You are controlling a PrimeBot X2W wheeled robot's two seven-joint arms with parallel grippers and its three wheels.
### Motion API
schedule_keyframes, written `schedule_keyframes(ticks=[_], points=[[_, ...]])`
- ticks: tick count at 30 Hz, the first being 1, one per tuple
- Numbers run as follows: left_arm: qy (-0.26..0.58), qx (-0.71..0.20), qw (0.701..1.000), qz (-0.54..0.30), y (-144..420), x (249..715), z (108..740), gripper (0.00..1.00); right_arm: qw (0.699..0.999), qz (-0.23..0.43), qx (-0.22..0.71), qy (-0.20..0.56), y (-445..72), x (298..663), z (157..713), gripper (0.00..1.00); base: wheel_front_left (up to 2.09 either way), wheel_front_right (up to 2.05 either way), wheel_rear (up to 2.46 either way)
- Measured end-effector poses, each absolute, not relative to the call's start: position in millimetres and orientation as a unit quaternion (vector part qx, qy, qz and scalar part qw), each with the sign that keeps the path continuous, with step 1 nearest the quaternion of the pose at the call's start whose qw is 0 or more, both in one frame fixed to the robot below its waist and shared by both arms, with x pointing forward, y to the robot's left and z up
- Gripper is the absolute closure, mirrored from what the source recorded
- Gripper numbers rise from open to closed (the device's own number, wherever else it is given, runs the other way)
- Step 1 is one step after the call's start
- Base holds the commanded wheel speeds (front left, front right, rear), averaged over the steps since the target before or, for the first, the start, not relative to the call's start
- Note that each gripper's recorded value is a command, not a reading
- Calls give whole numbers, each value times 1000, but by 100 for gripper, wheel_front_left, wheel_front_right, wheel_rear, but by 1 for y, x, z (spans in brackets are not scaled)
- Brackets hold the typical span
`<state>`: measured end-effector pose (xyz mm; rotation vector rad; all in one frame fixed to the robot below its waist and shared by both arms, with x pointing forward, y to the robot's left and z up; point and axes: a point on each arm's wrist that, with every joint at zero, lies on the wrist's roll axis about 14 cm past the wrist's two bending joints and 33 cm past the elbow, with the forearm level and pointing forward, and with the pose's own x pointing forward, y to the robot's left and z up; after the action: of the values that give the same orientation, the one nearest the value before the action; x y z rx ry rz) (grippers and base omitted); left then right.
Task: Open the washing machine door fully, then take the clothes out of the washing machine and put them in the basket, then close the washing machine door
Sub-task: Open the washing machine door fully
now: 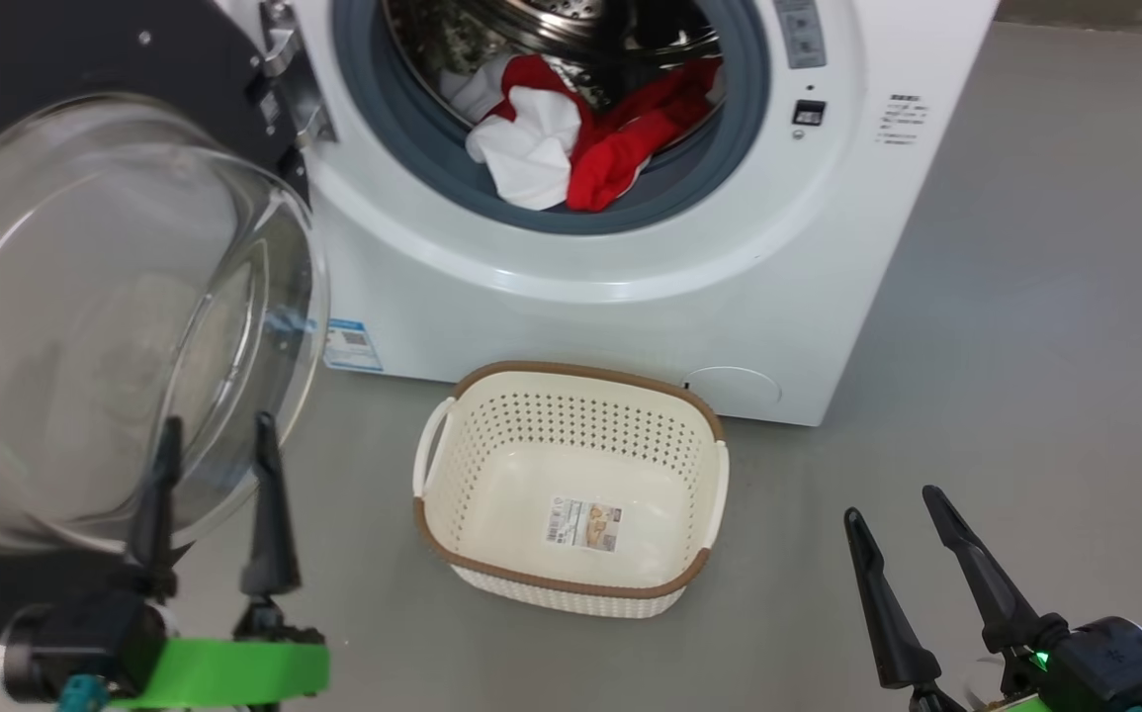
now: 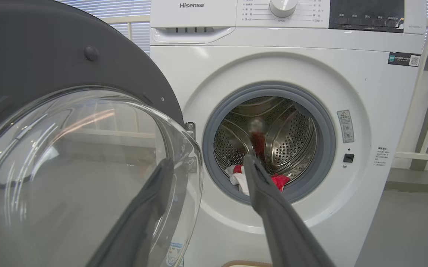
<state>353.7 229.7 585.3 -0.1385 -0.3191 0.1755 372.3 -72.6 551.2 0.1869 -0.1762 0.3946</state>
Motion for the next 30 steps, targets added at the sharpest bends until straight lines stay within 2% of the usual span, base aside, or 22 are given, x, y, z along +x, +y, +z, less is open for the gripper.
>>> schedule_keyframes(ticks=[11,30], points=[[-128,-103,986,-28,155,365,576,0,979,145,94,-106,-106,361,556,0,0,0,0],[-105,-123,982,-95,102,365,566,0,988,53,76,-125,-164,329,562,0,0,0,0]])
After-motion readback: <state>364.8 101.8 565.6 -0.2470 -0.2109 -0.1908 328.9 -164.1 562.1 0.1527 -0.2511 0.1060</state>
